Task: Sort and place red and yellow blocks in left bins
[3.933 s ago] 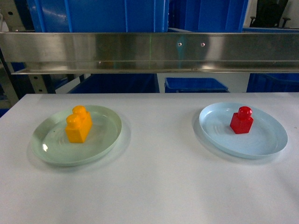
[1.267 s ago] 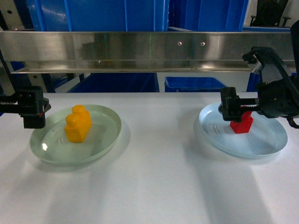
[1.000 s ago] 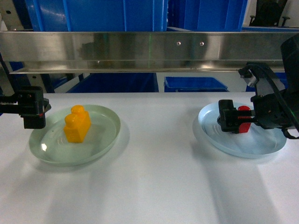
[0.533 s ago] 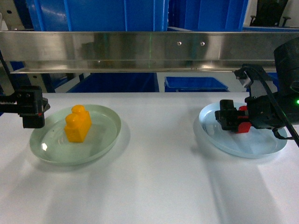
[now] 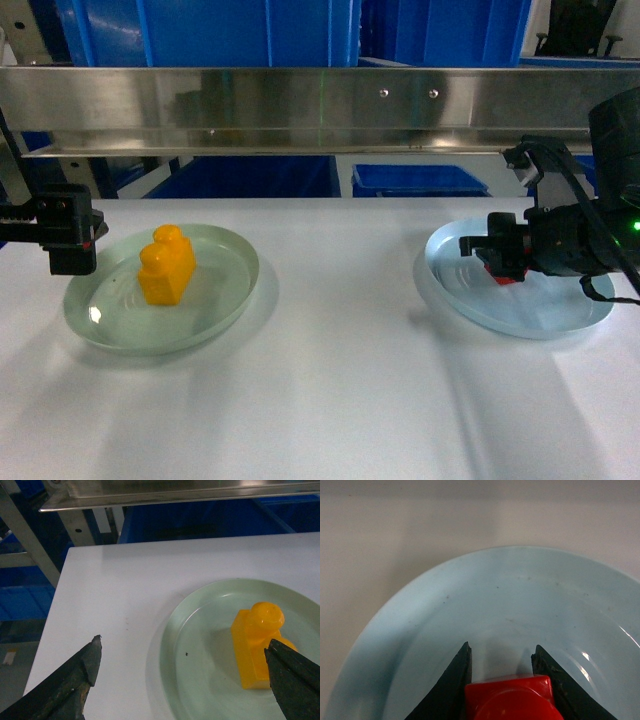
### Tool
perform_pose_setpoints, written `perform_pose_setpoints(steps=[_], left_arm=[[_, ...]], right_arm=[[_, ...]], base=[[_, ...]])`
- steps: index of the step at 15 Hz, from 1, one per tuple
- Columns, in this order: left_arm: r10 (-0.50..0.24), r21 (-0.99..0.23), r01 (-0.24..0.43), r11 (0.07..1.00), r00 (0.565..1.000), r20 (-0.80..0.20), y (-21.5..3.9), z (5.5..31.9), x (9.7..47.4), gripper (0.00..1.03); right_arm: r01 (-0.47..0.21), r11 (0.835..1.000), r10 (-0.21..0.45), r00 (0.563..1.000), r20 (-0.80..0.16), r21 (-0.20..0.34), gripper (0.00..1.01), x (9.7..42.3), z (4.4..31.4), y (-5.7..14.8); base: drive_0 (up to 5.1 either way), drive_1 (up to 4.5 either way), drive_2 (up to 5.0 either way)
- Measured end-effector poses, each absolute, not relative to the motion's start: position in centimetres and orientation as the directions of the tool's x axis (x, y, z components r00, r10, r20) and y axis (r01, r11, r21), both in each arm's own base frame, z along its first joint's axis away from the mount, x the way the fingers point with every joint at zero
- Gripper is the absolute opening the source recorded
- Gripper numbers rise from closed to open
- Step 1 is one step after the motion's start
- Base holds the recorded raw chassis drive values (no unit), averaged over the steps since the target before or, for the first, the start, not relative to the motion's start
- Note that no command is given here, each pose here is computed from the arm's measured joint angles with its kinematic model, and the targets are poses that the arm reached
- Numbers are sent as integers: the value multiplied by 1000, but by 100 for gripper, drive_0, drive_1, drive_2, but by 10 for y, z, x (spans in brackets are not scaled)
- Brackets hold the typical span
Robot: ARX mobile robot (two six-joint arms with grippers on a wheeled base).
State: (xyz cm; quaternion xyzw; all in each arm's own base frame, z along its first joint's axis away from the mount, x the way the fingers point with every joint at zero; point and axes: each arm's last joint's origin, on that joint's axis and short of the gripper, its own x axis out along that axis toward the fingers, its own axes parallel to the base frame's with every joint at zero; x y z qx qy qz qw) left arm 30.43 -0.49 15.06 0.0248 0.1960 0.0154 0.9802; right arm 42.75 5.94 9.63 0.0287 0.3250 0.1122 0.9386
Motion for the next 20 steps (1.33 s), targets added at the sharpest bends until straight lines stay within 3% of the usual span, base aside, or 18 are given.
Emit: perform_pose_setpoints(steps=[2,4,6,9,12,13,16,20], left_arm=[[40,55,-20,998,923,-383,-5,151,304,98],[39,54,-20,998,923,-383,-5,151,304,98],[40,55,-21,998,923,-383,-5,151,304,98],[39,54,-20,998,923,-383,-5,151,304,98],[40,55,-21,998,923,-383,-5,151,304,98],[39,54,-20,998,923,-383,-5,151,304,98],[39,54,-20,998,923,-383,-5,151,304,98],[41,55,-21,998,923,-383,-5,151,304,98]], right_arm=[[-158,978,208,786,-583,136,30,415,124,58],[-135,984,171,886,-430,114,30,392,204,50],[-91,990,124,925,-358,109,30,355,241,29],[-41,993,82,912,-402,110,29,300,242,11],[-89,990,120,939,-323,110,29,256,268,22],[-112,988,143,928,-344,110,29,247,261,28],[-119,989,141,925,-353,85,29,243,250,31],[-51,998,60,925,-375,35,29,255,239,11]], base=[[0,0,0],[0,0,0],[0,0,0],[0,0,0],[0,0,0],[0,0,0],[0,0,0],[0,0,0]])
